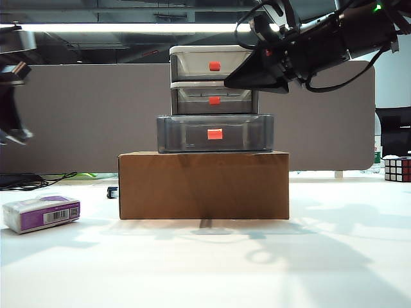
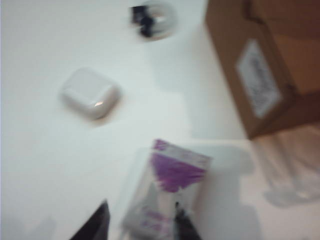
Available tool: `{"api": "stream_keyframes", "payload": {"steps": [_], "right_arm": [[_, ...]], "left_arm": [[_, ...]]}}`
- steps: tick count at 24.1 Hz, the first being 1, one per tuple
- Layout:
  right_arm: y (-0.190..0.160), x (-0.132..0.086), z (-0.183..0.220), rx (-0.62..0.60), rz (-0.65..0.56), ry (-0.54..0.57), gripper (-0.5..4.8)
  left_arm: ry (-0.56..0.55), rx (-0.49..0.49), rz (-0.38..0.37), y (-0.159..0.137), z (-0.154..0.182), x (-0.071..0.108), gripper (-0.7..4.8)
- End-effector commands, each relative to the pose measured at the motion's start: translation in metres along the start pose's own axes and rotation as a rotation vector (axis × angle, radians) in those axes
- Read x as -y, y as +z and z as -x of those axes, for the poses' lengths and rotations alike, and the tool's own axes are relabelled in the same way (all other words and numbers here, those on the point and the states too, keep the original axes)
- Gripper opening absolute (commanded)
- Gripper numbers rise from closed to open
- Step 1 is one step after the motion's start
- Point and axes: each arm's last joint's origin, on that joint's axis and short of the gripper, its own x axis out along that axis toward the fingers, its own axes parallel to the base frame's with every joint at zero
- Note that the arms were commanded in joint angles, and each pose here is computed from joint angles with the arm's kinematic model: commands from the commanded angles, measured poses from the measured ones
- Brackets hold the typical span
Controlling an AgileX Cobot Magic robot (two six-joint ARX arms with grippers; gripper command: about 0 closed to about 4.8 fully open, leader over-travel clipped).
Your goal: Open the third layer of the drawer on the table, pick up a pack of napkins on the table and put it in, and finally close the drawer.
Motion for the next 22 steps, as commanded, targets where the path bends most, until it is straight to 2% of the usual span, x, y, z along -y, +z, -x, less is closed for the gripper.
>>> {"api": "stream_keyframes", "payload": {"steps": [1,2,4,6,11,22], "right_arm": [[0.003,-0.001,0.0,0.012,0.005,0.006,-0.06],[0.003,-0.001,0.0,0.008,0.002,0.006,-0.06],[0.001,-0.001,0.0,-0.005,-0.006,0.005,-0.06],[-0.001,-0.001,0.0,-0.02,-0.016,0.008,-0.06],[-0.002,-0.001,0.0,-0.032,-0.024,0.012,-0.06],[-0.004,-0.001,0.0,-0.043,-0.031,0.011,-0.06]], "left_arm": [[-0.134,0.011,-0.236,0.0,-0.01,0.003,3.44],[-0.151,-0.018,-0.255,-0.003,-0.017,0.003,4.35],[-0.144,-0.07,-0.265,-0.007,-0.027,0.002,4.59],[-0.154,-0.101,-0.305,-0.011,-0.036,0.002,4.59],[-0.16,-0.121,-0.321,-0.015,-0.057,0.0,4.59],[-0.173,-0.182,-0.307,-0.03,-0.089,-0.003,4.57]]}}
